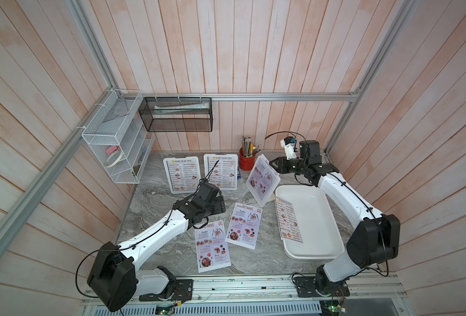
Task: Replace the menus in the menu holders
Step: Take out the menu from the menu holder.
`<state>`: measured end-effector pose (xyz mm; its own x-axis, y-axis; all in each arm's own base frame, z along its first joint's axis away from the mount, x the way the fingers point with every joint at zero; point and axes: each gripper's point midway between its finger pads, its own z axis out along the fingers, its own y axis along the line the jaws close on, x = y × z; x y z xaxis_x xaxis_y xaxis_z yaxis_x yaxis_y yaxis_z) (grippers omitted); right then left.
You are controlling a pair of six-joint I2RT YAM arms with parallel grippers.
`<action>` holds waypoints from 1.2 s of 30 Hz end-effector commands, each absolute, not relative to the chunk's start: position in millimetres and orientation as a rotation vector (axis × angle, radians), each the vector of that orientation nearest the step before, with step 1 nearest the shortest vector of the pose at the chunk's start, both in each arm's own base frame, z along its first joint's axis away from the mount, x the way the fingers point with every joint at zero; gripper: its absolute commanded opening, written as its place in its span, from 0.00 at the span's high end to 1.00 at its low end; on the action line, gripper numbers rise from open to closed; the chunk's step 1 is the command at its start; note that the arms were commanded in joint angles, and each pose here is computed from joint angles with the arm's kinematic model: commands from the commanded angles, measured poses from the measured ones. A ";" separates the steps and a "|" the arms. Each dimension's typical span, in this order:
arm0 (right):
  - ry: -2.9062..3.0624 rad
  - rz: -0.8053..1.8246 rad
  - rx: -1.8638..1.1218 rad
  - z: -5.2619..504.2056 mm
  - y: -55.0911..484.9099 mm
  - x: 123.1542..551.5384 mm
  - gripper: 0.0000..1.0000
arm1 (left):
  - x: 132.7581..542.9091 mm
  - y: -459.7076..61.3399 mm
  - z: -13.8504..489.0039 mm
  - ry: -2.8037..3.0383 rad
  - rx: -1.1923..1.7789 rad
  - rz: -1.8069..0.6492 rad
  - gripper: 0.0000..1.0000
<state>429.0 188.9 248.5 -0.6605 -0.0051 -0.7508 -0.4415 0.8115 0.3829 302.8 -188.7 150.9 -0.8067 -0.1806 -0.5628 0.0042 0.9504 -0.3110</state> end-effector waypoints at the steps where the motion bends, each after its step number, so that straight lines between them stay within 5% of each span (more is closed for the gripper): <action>1: 2.230 0.701 -0.337 235.9 192.5 427.2 0.65 | 307.3 -187.9 162.6 2.456 -0.104 -0.371 0.17; 15: 2.223 0.705 -0.340 237.3 195.0 432.3 0.96 | 306.6 -188.5 158.0 2.462 -0.111 -0.378 0.17; 36: 2.057 0.664 -0.358 324.7 188.1 436.5 1.00 | 308.2 -176.3 184.8 2.400 -0.117 -0.338 0.16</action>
<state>439.4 194.7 285.8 -0.6075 -0.0025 -0.7943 -0.4697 0.8076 0.3567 304.7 -180.8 160.2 -0.7873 -0.1749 -0.5913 -0.0035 0.9602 -0.2793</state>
